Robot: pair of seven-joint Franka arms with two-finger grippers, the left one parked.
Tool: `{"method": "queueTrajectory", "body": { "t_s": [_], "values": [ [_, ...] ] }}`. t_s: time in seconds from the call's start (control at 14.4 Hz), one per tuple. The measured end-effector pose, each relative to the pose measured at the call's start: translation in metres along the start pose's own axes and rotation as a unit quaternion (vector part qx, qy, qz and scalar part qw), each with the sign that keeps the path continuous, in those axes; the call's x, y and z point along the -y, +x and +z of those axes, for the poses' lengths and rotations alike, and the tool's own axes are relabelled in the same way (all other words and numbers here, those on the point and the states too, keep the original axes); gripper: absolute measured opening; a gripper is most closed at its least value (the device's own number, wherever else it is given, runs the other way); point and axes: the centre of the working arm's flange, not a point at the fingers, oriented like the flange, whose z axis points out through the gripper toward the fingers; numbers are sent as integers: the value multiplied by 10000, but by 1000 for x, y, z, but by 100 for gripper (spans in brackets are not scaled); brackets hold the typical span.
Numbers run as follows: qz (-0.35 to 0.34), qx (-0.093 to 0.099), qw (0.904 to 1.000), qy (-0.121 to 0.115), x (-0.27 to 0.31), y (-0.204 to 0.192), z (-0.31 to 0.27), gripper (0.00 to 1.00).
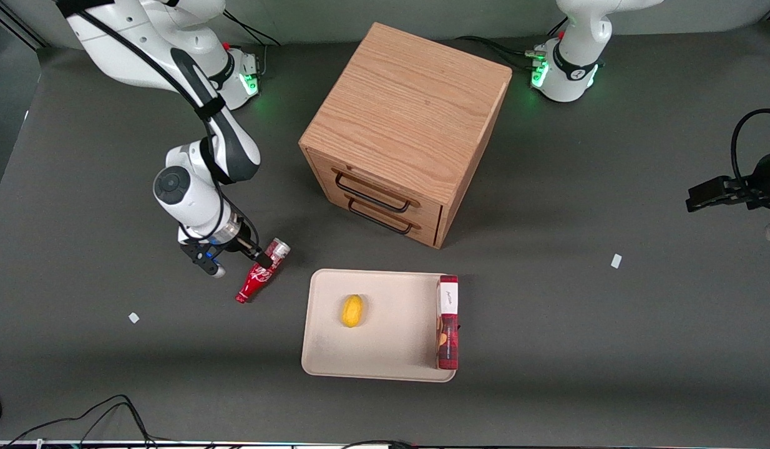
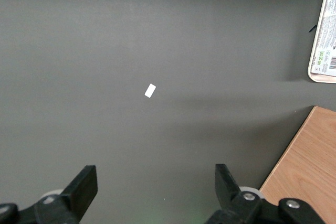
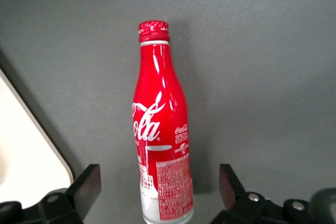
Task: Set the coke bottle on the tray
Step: 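Close the right gripper around the bottle's body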
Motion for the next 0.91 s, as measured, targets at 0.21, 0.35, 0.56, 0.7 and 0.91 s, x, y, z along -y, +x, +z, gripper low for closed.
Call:
{"method": "queueTrajectory", "body": {
  "t_s": [0.21,0.35,0.56,0.7,0.91],
  "values": [
    [-1,51,10000,-54,4,-3,22,100],
    [6,44,10000,-45,6,-2,31,100],
    [26,13,10000,-23,4,0,44,100],
    [35,-7,10000,-8,2,0,51,100],
    [39,-23,10000,12,3,2,53,100]
  ]
}}
